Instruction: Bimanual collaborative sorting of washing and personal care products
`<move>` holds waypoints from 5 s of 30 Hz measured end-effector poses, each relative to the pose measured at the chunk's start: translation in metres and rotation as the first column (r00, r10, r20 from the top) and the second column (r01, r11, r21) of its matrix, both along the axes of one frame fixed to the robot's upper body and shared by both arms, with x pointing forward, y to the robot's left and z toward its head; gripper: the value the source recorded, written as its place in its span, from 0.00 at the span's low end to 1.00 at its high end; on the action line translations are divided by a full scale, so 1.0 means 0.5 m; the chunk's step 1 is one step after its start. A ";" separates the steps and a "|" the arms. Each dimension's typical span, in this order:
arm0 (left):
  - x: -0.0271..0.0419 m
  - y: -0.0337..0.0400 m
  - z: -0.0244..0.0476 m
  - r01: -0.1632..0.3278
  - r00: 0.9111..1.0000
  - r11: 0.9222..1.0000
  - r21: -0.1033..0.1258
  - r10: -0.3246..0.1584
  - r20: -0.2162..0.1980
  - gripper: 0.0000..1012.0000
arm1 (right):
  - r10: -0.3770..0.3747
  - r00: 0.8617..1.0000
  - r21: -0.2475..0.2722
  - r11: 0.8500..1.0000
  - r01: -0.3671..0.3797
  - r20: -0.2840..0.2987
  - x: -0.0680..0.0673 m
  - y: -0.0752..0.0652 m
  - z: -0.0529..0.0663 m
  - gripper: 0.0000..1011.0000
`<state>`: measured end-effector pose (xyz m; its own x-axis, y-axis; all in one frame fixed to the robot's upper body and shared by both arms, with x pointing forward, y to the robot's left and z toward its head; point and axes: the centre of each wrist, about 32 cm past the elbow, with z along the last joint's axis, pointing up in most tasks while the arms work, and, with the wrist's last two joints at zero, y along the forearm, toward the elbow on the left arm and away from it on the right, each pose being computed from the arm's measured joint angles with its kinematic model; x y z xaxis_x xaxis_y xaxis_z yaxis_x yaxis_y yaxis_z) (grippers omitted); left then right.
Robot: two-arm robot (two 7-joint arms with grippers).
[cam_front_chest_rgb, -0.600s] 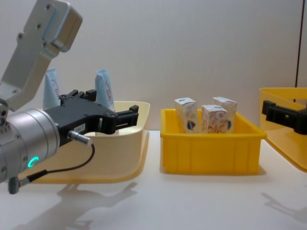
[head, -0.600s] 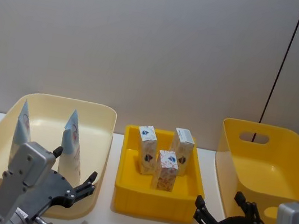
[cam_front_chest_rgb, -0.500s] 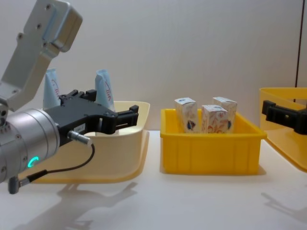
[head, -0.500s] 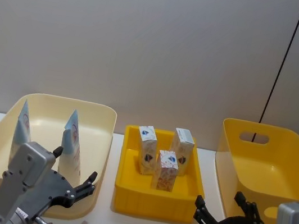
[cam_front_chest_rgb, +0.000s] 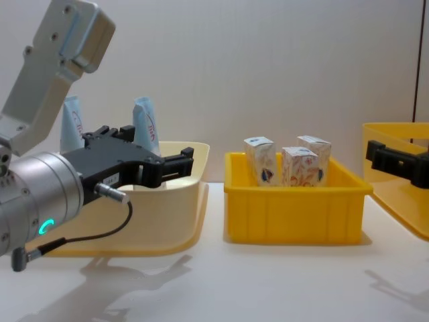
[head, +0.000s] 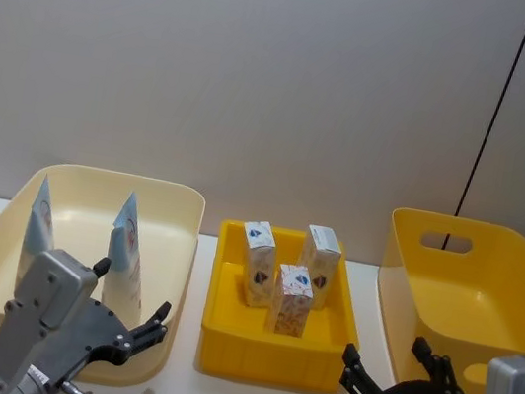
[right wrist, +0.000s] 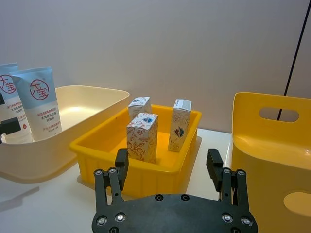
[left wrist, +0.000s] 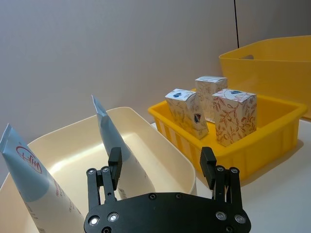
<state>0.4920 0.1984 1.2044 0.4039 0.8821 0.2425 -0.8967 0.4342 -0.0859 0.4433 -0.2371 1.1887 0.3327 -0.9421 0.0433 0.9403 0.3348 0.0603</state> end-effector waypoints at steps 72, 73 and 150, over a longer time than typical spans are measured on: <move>0.071 0.028 0.020 -0.056 0.988 0.989 -0.139 0.035 -0.149 0.99 | 0.000 1.000 0.000 1.000 0.000 0.000 0.000 0.000 0.000 0.99; 0.072 0.028 0.020 -0.053 0.989 0.988 -0.142 0.032 -0.148 0.99 | 0.000 1.000 0.000 1.000 0.000 0.000 0.000 0.000 0.000 0.99; 0.120 0.064 0.079 0.071 0.997 0.977 -0.203 -0.072 0.004 0.14 | 0.000 1.000 0.000 1.000 0.000 0.000 0.000 0.000 0.000 0.99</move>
<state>0.5518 0.2307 1.2441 0.4680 0.8817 0.0595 -0.8645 0.4708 -0.1759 0.4433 -0.2371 1.1887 0.3326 -0.9421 0.0432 0.9404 0.3348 0.0603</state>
